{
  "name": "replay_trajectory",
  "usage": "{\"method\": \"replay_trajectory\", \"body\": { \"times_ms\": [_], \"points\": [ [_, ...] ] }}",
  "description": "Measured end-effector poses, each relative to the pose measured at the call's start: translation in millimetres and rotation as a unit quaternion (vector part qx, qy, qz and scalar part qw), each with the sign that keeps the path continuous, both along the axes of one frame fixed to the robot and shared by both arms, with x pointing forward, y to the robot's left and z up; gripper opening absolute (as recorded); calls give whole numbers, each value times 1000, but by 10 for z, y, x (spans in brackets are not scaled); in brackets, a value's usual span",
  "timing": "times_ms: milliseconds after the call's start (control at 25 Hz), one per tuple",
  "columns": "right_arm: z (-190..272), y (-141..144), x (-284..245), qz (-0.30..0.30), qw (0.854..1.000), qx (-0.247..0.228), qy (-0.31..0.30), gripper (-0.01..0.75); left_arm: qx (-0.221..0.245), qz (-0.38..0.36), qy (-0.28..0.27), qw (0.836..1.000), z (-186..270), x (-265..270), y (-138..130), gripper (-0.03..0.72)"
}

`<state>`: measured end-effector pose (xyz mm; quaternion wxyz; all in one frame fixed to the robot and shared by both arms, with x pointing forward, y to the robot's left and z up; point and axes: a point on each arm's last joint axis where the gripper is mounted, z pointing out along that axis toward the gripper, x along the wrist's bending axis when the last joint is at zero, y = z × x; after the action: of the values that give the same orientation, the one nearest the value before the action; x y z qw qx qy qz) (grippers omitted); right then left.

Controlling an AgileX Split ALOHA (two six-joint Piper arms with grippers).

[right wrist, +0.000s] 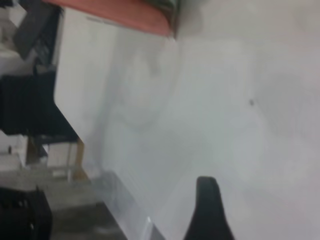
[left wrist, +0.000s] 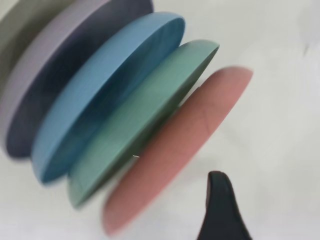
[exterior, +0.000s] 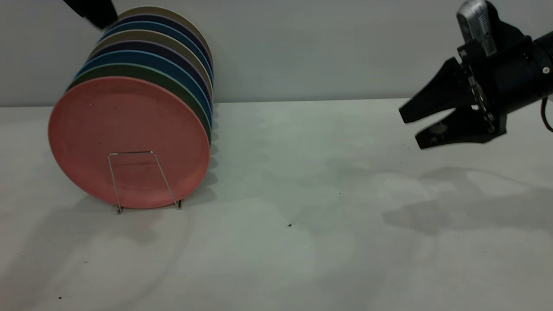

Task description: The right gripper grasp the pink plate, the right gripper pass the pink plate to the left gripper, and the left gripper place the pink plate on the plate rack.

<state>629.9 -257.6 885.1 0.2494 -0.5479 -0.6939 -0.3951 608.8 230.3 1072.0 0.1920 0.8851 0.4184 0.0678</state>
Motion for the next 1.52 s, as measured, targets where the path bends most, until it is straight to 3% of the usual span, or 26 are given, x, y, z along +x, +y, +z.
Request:
{"method": "replay_trajectory", "body": {
  "times_ms": [120, 240, 480, 640, 800, 1040, 1520],
  "points": [
    [-23, -65, -56, 15, 996, -83, 23, 591, -37, 119, 38, 992, 14, 11, 236, 526],
    [32, -162, -104, 12, 981, -191, 41, 587, -38, 203, 77, 975, -4, -13, 481, 526],
    [379, -237, -212, -27, 932, -355, 63, 586, 31, 281, 115, 952, 5, -141, 832, 518],
    [665, -252, -341, -43, 903, -420, 79, 586, 56, 299, 109, 946, 66, -314, 877, 485],
    [889, -287, -541, -41, 890, -439, 118, 586, 60, 303, 121, 943, 50, -662, 860, 453],
    [1251, -284, -1013, -59, 895, -430, 99, 586, 50, 311, 86, 945, 88, -1277, 824, 446],
    [1940, -297, -2417, -109, 905, -407, -64, 585, 32, 330, 42, 943, -40, -2288, 764, 446]
  ]
}}
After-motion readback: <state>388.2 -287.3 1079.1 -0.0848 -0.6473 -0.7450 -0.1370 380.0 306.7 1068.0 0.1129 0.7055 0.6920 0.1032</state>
